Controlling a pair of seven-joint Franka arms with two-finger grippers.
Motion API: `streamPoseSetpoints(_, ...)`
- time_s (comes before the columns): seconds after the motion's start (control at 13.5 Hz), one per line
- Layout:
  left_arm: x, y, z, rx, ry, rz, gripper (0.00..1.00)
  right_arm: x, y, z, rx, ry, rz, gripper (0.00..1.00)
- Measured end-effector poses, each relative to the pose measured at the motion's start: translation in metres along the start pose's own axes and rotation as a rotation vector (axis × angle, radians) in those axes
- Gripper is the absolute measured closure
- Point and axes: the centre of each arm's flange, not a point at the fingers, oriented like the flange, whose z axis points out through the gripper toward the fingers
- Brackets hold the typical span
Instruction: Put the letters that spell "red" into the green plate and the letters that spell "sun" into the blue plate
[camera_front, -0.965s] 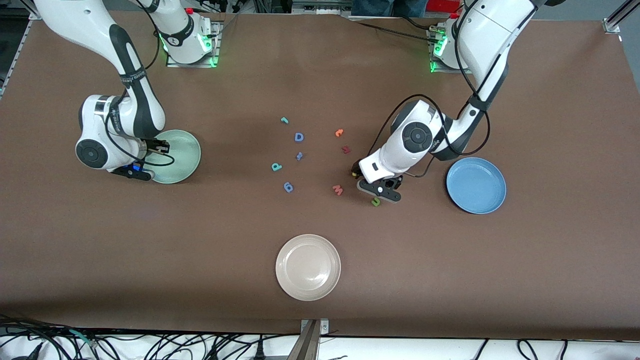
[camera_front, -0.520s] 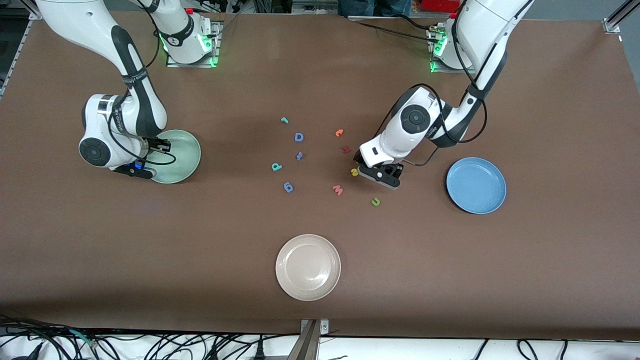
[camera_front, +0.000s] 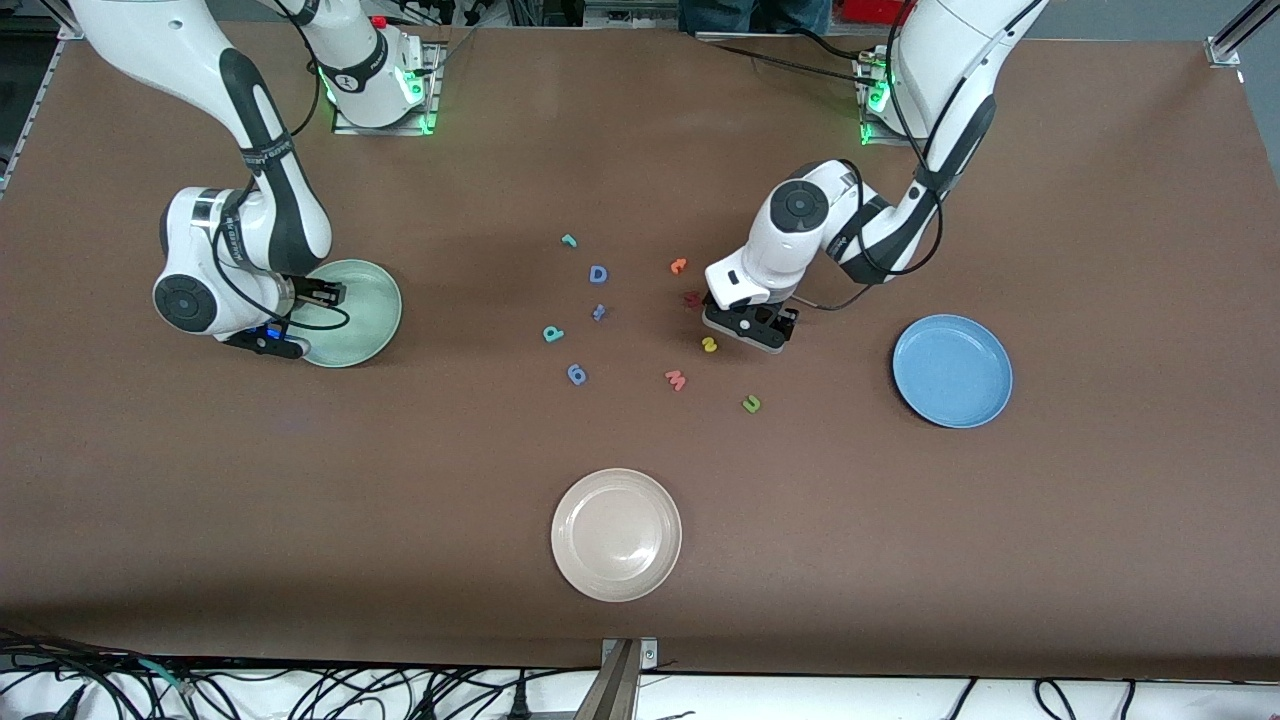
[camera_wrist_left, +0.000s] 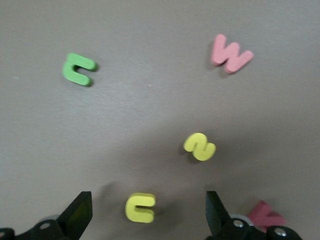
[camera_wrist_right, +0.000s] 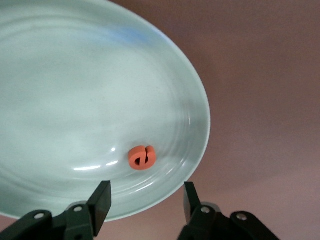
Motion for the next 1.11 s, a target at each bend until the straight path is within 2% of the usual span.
streamPoseSetpoints(0.15, -0.003, 0.002, 0.001, 0.041, 0.022, -0.008, 0.00, -0.002, -0.002, -0.022, 0.008, -0.004, -0.002, 0.33)
streamPoseSetpoints(0.52, -0.003, -0.003, 0.002, 0.053, 0.028, -0.007, 0.00, -0.012, -0.047, -0.097, 0.086, -0.012, 0.077, 0.30)
streamPoseSetpoints(0.59, -0.003, -0.003, 0.002, 0.055, 0.030, 0.007, 0.00, -0.016, -0.066, -0.108, 0.091, 0.000, 0.106, 0.24)
streamPoseSetpoints(0.67, -0.002, -0.003, 0.002, 0.056, 0.030, 0.021, 0.00, -0.022, -0.088, -0.116, 0.090, 0.014, 0.140, 0.15)
streamPoseSetpoints(0.89, 0.000, -0.015, 0.003, 0.059, 0.028, 0.020, 0.00, -0.047, -0.161, -0.134, 0.084, 0.050, 0.253, 0.12)
streamPoseSetpoints(1.04, 0.005, -0.025, 0.001, 0.059, 0.029, -0.004, 0.00, -0.056, -0.202, -0.135, 0.116, 0.049, 0.329, 0.11)
streamPoseSetpoints(1.11, 0.010, -0.025, -0.003, 0.054, 0.024, -0.023, 0.00, -0.055, -0.216, -0.132, 0.142, 0.050, 0.360, 0.06)
